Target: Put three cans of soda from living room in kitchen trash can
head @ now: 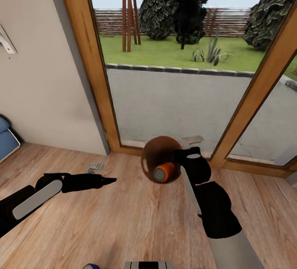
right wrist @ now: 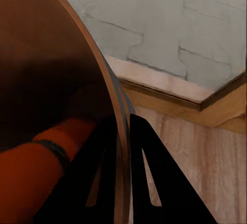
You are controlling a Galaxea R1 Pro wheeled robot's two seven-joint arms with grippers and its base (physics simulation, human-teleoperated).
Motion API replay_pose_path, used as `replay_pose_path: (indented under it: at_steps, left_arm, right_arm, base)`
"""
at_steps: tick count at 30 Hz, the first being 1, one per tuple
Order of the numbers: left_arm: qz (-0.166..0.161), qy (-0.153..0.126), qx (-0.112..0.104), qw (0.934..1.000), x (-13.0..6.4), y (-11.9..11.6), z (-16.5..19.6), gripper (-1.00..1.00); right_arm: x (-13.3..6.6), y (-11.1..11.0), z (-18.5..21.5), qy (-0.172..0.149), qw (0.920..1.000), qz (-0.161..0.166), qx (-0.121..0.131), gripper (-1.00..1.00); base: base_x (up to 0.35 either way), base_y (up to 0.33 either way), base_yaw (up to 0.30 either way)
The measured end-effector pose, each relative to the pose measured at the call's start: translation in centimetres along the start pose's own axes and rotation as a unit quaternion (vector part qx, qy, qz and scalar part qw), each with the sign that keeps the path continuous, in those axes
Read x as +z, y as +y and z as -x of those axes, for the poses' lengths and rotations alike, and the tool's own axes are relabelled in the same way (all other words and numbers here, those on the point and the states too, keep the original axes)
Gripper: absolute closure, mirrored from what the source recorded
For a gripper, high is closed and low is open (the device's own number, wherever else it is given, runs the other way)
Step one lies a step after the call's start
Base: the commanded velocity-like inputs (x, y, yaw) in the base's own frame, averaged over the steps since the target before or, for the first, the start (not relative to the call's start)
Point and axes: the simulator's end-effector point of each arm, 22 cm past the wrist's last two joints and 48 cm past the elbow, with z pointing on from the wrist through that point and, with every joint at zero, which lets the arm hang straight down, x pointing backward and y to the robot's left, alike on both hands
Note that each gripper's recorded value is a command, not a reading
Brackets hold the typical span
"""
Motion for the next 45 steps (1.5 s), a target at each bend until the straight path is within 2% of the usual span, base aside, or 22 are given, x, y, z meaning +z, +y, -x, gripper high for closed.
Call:
replay_pose_path:
  at_steps: [3, 4, 8, 9, 14, 19, 21, 23, 24, 27, 31, 36, 41, 45]
  left_arm:
    - [0.015, 0.006, -0.014, 0.9998, 0.1, 1.9, -0.6, -1.00]
    - [0.015, 0.007, -0.015, 0.9998, 0.2, 1.9, -0.7, -1.00]
    - [0.016, 0.010, -0.018, 0.9997, 0.4, 2.2, -1.0, -1.00]
    - [0.016, 0.010, -0.018, 0.9997, 0.4, 2.2, -1.0, -1.00]
    - [0.015, 0.013, -0.021, 0.9996, 0.7, 2.4, -1.3, -1.00]
    - [0.021, 0.018, -0.023, 0.9994, 0.5, 3.2, -1.7, -1.00]
    - [0.028, 0.020, -0.023, 0.9992, 0.2, 3.9, -1.8, -1.00]
    - [0.036, 0.018, -0.020, 0.9990, -1.1, 5.4, -1.7, -1.00]
    - [0.030, 0.002, -0.018, 0.9994, -2.1, 6.2, -1.1, -1.00]
    - [0.003, -0.030, -0.022, 0.9993, -2.9, 7.8, -0.8, -1.00]
    - [-0.067, -0.026, -0.041, 0.9966, -3.7, 9.4, -4.1, -1.00]
    - [-0.084, -0.024, -0.044, 0.9952, -3.4, 9.3, -4.9, -1.00]
    - [-0.086, -0.017, -0.042, 0.9953, -2.8, 9.3, -5.5, -1.00]
    - [-0.086, -0.014, -0.043, 0.9953, -2.5, 9.4, -5.9, -1.00]
  right_arm:
    - [-0.2, 3.5, -0.2, 0.005, 0.9974, 0.067, 0.027, 1.00]
    - [-0.2, 3.7, -0.2, 0.005, 0.9972, 0.069, 0.028, 1.00]
    - [0.3, 1.3, -0.5, 0.005, 0.9999, 0.015, -0.001, 1.00]
    - [0.4, 1.2, -0.6, 0.006, 0.9999, 0.014, -0.002, 1.00]
    - [0.6, 3.0, -1.0, 0.013, 0.9985, 0.051, 0.017, 1.00]
    - [1.0, 1.9, -1.4, 0.015, 0.9996, 0.026, 0.003, 1.00]
    - [1.1, 2.2, -1.5, 0.018, 0.9993, 0.032, 0.006, 1.00]
    - [1.2, 2.7, -1.7, 0.020, 0.9989, 0.042, 0.011, 1.00]
    - [1.3, 2.8, -1.8, 0.021, 0.9987, 0.044, 0.012, 1.00]
    - [1.5, 2.5, -2.0, 0.023, 0.9990, 0.037, 0.008, 1.00]
    - [1.7, 2.5, -2.3, 0.026, 0.9991, 0.034, 0.006, 1.00]
    - [2.0, 2.9, -2.6, 0.030, 0.9987, 0.042, 0.009, 1.00]
    - [2.2, 2.9, -2.9, 0.031, 0.9988, 0.038, 0.003, 1.00]
    - [2.2, 4.1, -2.9, 0.033, 0.9979, 0.054, 0.007, 1.00]
  base:
    - [0.000, 0.000, 0.000]
    - [0.000, 0.000, 0.000]
    - [0.000, 0.000, 0.000]
    - [0.000, 0.000, 0.000]
    - [0.000, 0.000, 0.000]
    - [0.000, 0.000, 0.000]
    - [0.000, 0.000, 0.000]
    - [0.000, 0.000, 0.000]
    - [0.000, 0.000, 0.000]
    - [0.000, 0.000, 0.000]
    - [0.000, 0.000, 0.000]
    - [0.000, 0.000, 0.000]
    - [0.000, 0.000, 0.000]
    - [0.000, 0.000, 0.000]
